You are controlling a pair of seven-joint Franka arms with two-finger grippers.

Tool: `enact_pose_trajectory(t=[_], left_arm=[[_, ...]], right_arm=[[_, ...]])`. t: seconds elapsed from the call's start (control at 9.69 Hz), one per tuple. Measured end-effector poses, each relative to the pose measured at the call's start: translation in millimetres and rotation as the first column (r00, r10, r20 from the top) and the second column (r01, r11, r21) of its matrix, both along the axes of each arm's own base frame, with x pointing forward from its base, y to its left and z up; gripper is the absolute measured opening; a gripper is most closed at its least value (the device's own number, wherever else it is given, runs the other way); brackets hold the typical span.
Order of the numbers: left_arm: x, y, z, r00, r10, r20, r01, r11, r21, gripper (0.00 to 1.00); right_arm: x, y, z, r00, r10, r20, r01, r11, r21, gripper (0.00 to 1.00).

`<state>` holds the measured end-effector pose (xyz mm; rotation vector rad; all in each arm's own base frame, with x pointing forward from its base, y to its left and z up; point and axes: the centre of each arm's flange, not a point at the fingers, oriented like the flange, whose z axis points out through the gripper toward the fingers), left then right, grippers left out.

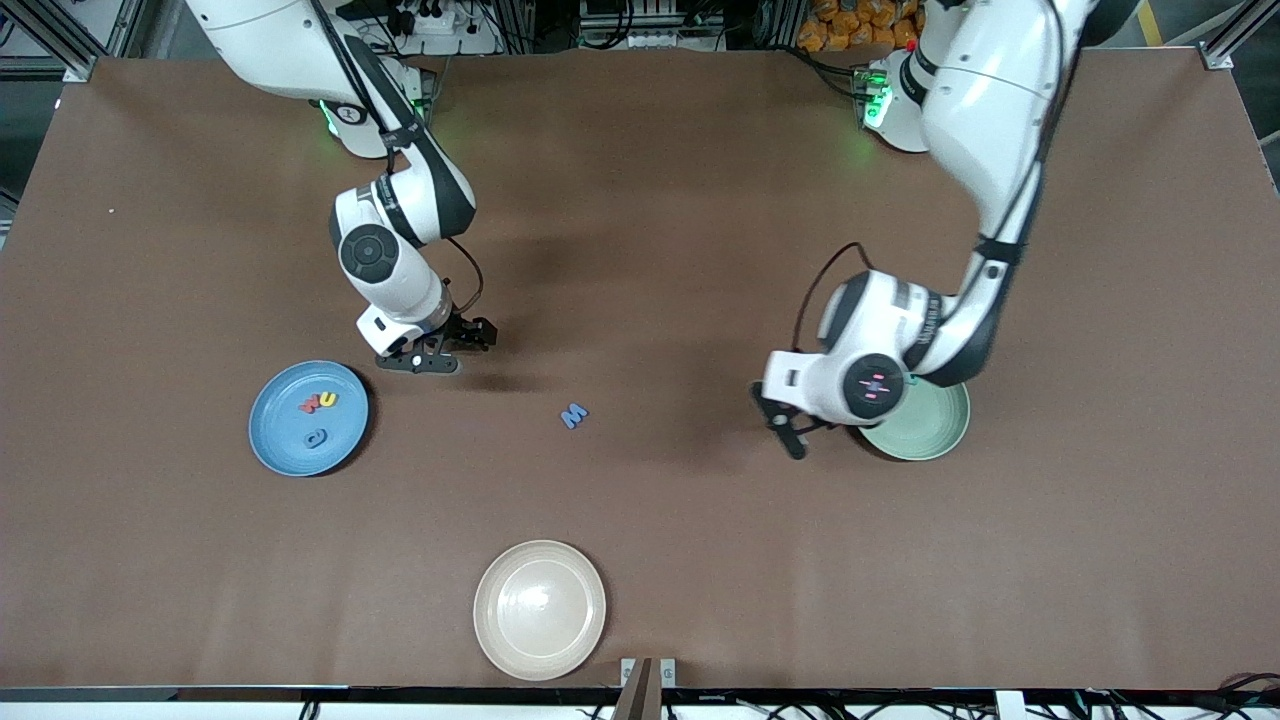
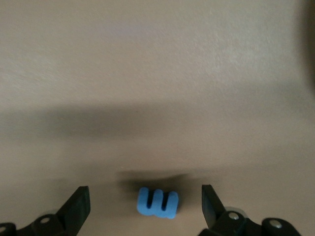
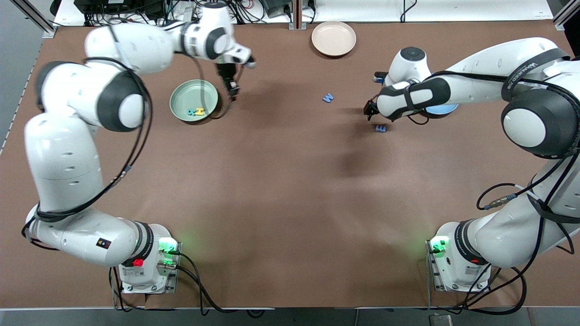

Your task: Sort upper and lower case letters into plates

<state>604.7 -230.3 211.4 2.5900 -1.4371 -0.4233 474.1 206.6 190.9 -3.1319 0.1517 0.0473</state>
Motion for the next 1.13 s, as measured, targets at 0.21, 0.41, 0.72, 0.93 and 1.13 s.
enact_pose_trajectory(t=[0.21,0.41,0.72,0.93,1.13], left_arm=[[-0.8,92.5,-13.7,0.998,0.012,-0.056,-0.013,0.999,-0.03,0.11],[1.4,135.9,-15.7,0.997,0.035,-0.066,-0.038,0.998,-0.047,0.11],[2.1,129.7,-5.9,0.998,0.017,-0.064,-0.021,0.998,-0.054,0.11],[3.9,150.2,6.9,0.997,0.008,-0.076,-0.013,0.998,-0.064,0.11],[7.6,178.5,8.6,0.997,0.016,-0.072,-0.021,0.997,-0.079,0.11]], right_arm=[[-6.1,-4.5,-6.3,0.997,-0.079,-0.007,0.079,0.997,-0.007,1.0],[-7.0,-3.7,-7.8,0.994,-0.111,-0.006,0.111,0.994,-0.007,1.0],[-6.9,-5.3,-15.2,0.993,-0.119,0.007,0.119,0.993,-0.003,1.0],[-7.9,-5.4,-18.8,0.993,-0.118,0.003,0.118,0.993,-0.005,1.0],[-10.6,-6.2,-21.9,0.993,-0.118,-0.004,0.118,0.993,-0.009,1.0]])
